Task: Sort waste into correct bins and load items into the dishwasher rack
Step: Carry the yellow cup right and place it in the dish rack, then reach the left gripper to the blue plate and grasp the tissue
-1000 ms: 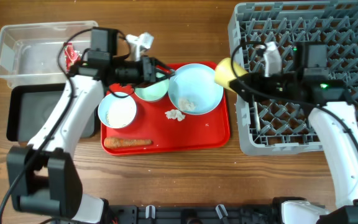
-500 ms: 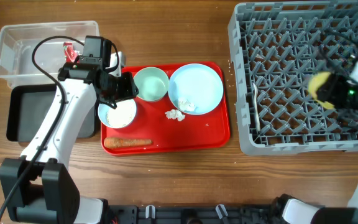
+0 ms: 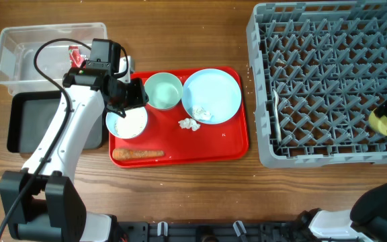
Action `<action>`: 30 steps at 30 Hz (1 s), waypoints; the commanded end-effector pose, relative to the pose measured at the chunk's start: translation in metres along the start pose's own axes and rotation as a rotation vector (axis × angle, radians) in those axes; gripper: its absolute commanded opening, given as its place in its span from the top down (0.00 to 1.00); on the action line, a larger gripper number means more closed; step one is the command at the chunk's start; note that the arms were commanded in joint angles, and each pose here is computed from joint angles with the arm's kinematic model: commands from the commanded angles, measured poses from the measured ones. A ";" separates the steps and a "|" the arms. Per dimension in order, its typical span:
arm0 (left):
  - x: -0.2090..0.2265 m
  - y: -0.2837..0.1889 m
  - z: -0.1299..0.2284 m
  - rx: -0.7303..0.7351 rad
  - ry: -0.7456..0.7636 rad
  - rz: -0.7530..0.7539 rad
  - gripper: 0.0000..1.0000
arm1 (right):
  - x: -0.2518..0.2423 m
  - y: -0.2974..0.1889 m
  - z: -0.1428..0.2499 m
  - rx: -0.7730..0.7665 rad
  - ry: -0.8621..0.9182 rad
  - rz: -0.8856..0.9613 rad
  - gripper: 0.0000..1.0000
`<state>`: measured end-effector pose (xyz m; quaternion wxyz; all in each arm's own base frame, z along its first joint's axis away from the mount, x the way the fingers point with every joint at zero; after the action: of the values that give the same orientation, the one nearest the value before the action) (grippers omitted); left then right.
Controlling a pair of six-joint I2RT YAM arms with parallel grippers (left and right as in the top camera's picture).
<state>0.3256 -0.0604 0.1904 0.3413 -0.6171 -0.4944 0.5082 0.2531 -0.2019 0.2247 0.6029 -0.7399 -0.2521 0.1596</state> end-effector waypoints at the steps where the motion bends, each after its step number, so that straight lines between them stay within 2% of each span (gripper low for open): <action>1: 0.000 -0.007 -0.001 -0.024 0.027 -0.011 0.62 | 0.003 0.013 -0.008 0.020 0.023 0.000 0.69; 4: 0.000 -0.007 -0.001 -0.024 0.027 -0.011 0.62 | 0.019 0.017 -0.025 -0.049 0.006 -0.147 0.06; 5: 0.000 -0.007 -0.001 -0.024 0.027 -0.011 0.62 | 0.023 0.016 -0.029 -0.070 0.005 -0.185 0.00; 9: 0.000 -0.007 0.000 -0.016 0.025 -0.012 0.62 | 0.027 0.015 -0.031 -0.070 0.054 -0.222 0.00; 15: 0.000 -0.007 0.000 -0.016 0.025 -0.012 0.62 | 0.024 0.010 -0.023 -0.044 0.036 -0.208 0.00; 20: 0.000 -0.007 0.000 -0.016 0.025 -0.012 0.62 | 0.023 -0.015 -0.017 -0.093 0.019 -0.227 0.00; 23: 0.000 -0.007 0.000 -0.016 0.025 -0.012 0.60 | 0.028 -0.043 -0.001 -0.112 -0.079 -0.310 0.01; 26: 0.000 -0.007 0.000 -0.015 0.024 -0.012 0.48 | 0.043 -0.065 0.023 -0.105 -0.193 -0.362 0.01; 30: 0.000 -0.007 0.001 -0.011 0.023 -0.013 0.24 | 0.088 -0.080 0.065 -0.068 -0.428 -0.417 0.00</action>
<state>0.3240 -0.0595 0.1897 0.3497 -0.6159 -0.4931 0.5052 0.2675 -0.1239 0.2863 0.5546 -0.6808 -0.4589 0.1357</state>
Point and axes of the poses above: each gripper's point midway between its finger pads, its own y axis out along the fingers, its own x axis along the line the jaws close on, z = x × y, the point moved 8 cm from there along -y, back along the fingers, and after that the axes turned 6 degrees about y, right-handed, at the moved point
